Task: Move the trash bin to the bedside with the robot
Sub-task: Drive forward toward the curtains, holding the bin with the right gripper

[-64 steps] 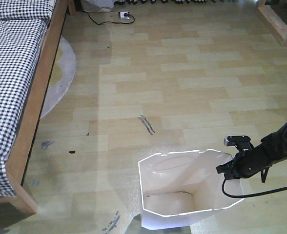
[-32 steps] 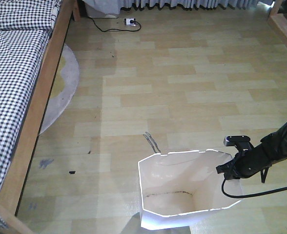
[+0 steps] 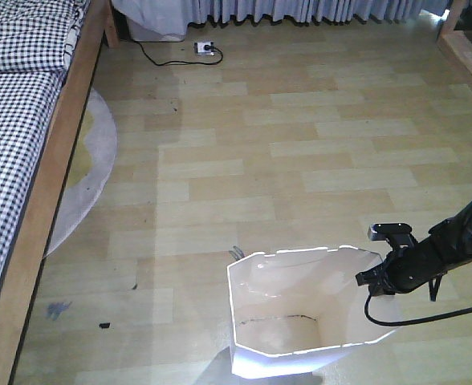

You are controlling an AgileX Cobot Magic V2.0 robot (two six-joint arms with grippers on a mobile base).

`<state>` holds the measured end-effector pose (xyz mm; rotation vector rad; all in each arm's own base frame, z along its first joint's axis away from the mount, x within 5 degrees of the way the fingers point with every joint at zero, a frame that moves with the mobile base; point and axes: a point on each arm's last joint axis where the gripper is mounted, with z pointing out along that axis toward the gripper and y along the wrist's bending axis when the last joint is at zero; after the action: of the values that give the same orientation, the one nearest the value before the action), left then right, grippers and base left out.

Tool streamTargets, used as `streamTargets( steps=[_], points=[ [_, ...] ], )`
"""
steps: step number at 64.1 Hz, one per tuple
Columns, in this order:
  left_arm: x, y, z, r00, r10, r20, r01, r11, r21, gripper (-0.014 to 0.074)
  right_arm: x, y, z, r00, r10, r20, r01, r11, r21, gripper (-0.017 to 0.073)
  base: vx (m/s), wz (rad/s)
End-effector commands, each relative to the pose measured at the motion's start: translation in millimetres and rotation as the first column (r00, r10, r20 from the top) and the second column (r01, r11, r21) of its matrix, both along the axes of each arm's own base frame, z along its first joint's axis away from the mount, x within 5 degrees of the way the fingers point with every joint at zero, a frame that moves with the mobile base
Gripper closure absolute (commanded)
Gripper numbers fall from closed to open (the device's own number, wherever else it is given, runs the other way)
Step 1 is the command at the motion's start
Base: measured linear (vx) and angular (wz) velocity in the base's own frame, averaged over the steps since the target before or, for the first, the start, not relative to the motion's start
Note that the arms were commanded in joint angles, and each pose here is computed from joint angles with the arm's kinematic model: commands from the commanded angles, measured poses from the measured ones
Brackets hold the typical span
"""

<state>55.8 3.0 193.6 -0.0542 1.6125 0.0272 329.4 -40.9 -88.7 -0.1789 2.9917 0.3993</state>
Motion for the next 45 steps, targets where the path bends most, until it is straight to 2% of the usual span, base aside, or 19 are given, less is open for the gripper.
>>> streamTargets(
  steps=[1,45],
  points=[
    [-1.4,-0.3,13.9,0.995,-0.003,0.098,0.003,1.000,-0.004,0.0600,15.2,7.3,31.1,0.998,-0.004,0.055,-0.002,0.992,0.126,0.0563,0.26,-0.05],
    [-1.4,-0.3,13.9,0.995,-0.003,0.098,0.003,1.000,-0.004,0.0600,15.2,7.3,31.1,0.998,-0.004,0.055,-0.002,0.992,0.126,0.0563,0.26,-0.05]
  ],
)
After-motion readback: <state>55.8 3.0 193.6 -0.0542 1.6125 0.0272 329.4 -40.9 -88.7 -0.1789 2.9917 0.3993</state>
